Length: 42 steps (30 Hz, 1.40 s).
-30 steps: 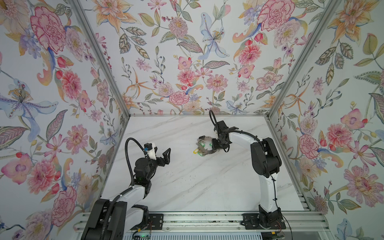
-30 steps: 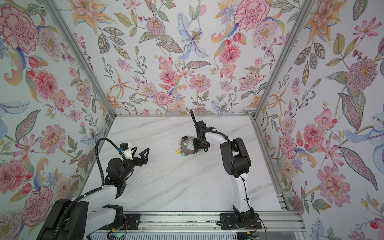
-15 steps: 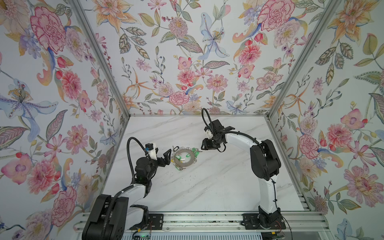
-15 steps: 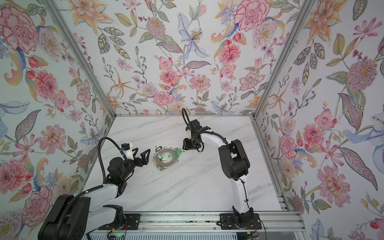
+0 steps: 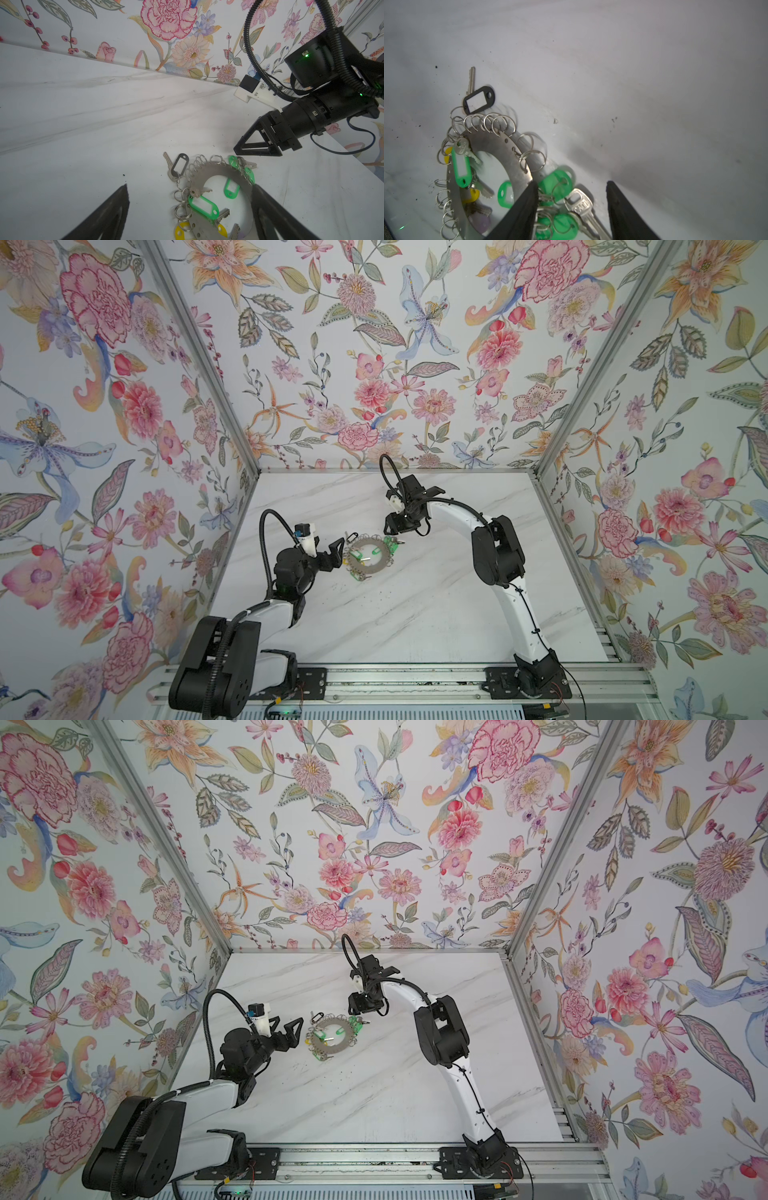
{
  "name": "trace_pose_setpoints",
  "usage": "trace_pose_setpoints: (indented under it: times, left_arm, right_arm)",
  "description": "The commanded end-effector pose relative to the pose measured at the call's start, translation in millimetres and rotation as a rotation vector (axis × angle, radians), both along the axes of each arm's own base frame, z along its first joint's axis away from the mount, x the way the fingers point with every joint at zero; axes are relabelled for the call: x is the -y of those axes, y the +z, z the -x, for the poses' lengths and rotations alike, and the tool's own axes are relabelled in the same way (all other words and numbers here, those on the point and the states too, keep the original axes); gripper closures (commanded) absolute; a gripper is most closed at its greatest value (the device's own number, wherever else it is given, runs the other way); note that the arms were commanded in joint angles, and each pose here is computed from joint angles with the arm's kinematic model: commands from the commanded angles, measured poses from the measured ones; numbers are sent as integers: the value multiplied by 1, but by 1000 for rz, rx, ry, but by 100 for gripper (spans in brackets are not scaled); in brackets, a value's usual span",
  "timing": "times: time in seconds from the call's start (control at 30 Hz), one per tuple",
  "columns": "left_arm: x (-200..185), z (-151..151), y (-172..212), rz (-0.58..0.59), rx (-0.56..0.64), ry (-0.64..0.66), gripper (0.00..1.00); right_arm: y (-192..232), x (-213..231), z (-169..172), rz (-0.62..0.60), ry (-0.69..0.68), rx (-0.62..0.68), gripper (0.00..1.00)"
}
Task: Remove the keys from the keyring
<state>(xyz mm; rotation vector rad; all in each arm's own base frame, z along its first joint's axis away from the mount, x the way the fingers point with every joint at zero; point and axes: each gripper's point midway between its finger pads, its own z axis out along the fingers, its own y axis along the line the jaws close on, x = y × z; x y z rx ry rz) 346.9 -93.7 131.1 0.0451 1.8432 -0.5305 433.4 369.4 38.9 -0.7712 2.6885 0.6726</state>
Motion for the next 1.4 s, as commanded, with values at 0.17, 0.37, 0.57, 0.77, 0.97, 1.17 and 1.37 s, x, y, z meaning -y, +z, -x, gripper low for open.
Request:
trace_pose_setpoints:
  times: [0.17,0.37,0.57,0.77,0.97,1.17,1.37]
  left_arm:
    - [0,-5,7,-6,11,10,7]
    - [2,-5,7,4,11,0,7]
    - [3,-5,8,4,10,-4,7]
    - [4,-8,0,5,-21,-4,7]
    - [-5,-18,-32,-123,-220,41,16]
    - [22,0,-60,-240,-423,-45,23]
    - [39,40,-93,-391,-637,-102,22]
  right_arm:
    - [-19,-12,36,22,151,-101,54]
    - [-3,5,84,4,177,-196,64]
    - [39,-3,153,-148,265,-320,62]
    - [29,11,135,-123,175,-279,60]
    - [14,30,99,-28,62,-191,60]
    - [16,37,80,-19,8,-147,59]
    - [13,40,81,-33,-2,-123,58]
